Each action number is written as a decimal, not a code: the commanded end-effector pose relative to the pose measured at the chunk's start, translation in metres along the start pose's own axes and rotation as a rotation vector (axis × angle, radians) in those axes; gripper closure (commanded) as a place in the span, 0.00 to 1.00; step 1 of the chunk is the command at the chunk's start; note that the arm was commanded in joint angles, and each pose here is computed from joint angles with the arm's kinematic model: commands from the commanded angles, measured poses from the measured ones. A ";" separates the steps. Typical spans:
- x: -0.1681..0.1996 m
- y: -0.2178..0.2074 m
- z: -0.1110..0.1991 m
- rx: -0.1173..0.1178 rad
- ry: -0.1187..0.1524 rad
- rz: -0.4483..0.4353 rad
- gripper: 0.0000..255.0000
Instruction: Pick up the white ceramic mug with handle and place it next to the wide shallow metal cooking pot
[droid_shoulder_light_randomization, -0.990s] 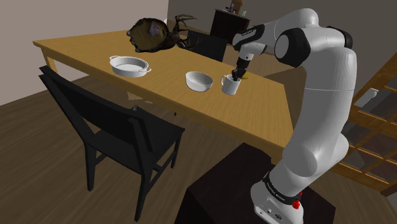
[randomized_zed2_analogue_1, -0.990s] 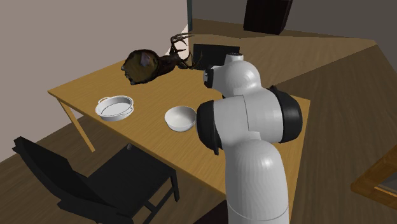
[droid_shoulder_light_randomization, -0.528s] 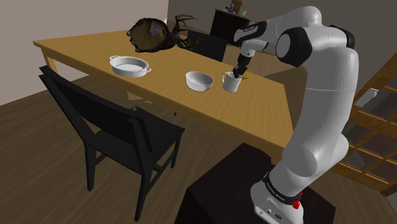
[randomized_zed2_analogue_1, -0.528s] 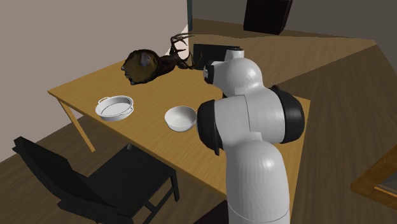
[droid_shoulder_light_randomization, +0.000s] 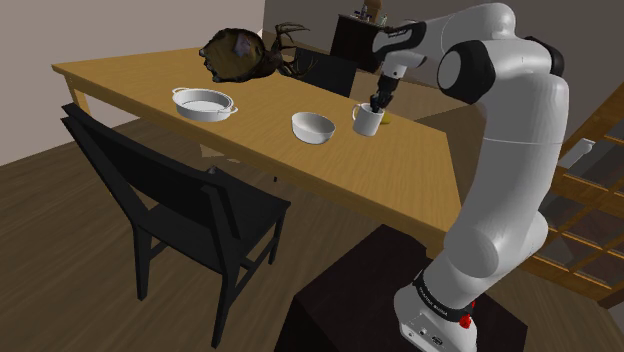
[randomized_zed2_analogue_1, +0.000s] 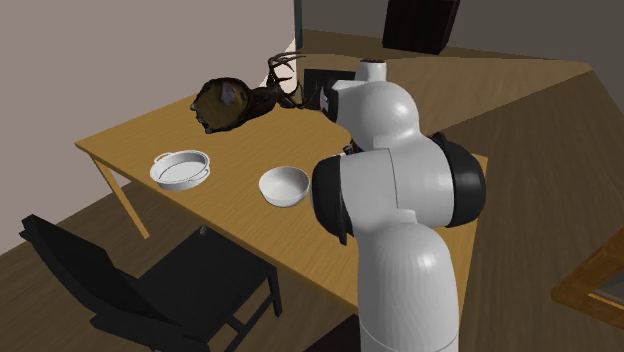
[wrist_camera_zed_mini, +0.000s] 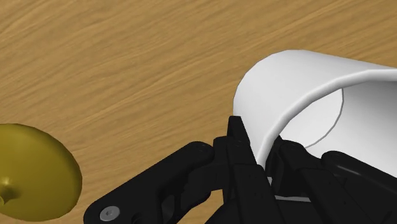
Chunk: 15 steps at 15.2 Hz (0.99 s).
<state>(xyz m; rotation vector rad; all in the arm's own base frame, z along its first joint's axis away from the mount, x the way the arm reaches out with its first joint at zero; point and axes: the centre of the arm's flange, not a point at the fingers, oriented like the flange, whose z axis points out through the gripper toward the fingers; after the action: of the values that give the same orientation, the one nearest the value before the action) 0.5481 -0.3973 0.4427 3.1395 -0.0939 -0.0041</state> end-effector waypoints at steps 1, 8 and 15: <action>-0.001 0.000 -0.010 0.000 0.000 0.000 1.00; -0.001 0.000 -0.047 0.000 0.000 0.000 1.00; -0.001 0.000 -0.084 0.000 0.000 0.000 1.00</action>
<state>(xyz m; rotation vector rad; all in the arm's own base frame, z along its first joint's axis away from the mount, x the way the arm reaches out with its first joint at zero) 0.5474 -0.3972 0.5207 3.1395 -0.0938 -0.0041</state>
